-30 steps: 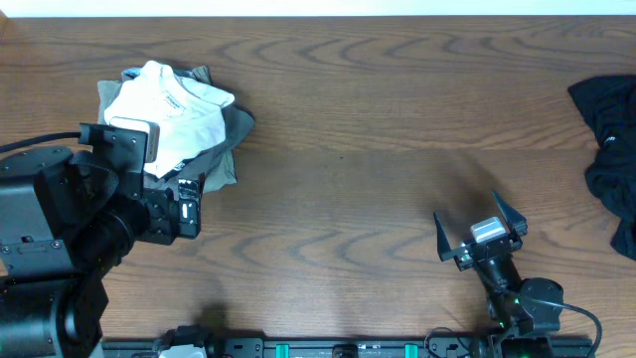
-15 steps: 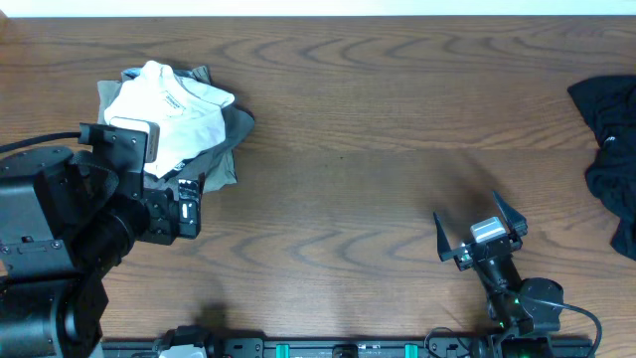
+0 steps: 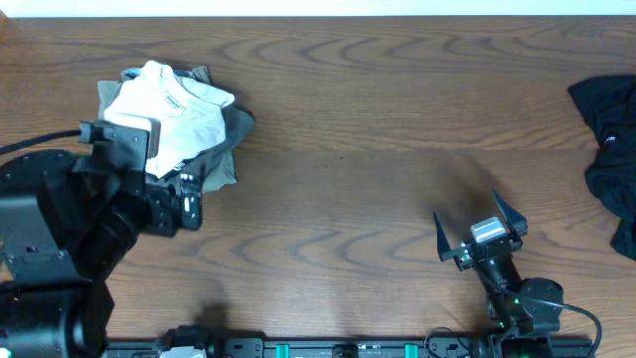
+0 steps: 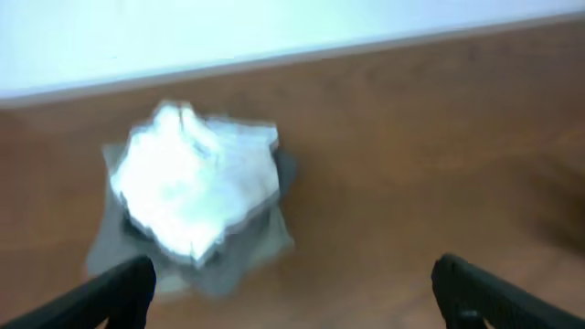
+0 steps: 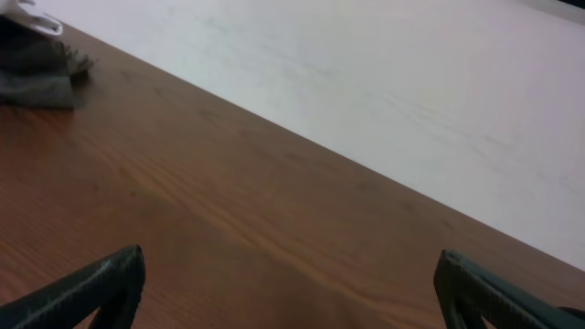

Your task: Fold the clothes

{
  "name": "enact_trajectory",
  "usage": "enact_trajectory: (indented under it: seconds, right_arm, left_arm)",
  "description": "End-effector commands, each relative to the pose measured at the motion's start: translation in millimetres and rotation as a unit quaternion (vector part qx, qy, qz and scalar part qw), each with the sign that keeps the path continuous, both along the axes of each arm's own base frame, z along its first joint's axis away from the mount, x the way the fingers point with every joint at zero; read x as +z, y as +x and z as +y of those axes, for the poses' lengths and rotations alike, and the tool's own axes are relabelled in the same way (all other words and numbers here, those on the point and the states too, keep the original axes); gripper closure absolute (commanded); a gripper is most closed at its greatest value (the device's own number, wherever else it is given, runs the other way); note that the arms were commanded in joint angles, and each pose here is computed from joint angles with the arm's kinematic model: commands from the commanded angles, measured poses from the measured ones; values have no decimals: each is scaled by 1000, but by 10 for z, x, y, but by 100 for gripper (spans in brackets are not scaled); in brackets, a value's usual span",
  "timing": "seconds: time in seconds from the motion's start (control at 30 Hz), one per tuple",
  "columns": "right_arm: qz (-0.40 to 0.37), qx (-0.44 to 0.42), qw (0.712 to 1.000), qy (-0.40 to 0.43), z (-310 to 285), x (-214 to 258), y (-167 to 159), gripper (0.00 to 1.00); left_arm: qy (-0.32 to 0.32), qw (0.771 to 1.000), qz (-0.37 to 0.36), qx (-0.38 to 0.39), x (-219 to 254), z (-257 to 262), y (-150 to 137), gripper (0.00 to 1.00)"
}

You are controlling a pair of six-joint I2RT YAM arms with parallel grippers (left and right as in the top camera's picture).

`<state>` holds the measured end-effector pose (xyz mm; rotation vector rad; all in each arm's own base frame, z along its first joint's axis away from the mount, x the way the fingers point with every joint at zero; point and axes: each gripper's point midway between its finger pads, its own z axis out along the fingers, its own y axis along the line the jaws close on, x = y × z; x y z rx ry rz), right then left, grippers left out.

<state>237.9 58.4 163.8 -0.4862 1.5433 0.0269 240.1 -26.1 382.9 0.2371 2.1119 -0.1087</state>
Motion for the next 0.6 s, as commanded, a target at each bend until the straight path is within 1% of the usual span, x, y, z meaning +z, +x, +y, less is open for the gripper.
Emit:
enact_trajectory:
  seconds: [0.0,0.13,0.23,0.4,0.5,0.57]
  right_arm:
    - [-1,-2,1000,-3,-14,-7,1,1]
    - [-1,-2,1000,-3,-14,-7,1,1]
    - [-1,-2,1000,-3,-14,-7,1,1]
    - [-1,-2,1000,-3,-14,-7,1,1]
    - [-1,-2,1000,-3,-14,-7,1,1]
    - [-1,-2,1000,-3,-14,-7,1,1]
  left_arm:
    - [8,999,-39,-4,-11,-7,40,2]
    - [11,994,-113,-4,-29,-6,104,2]
    - [12,986,-165,-4,-39,-7,95,2]
    - [15,971,-239,-3,-69,-10,-7,2]
    - [15,957,-288,-6,-105,-27,-94,2]
    - [15,951,-309,-8,-163,-39,-130,2]
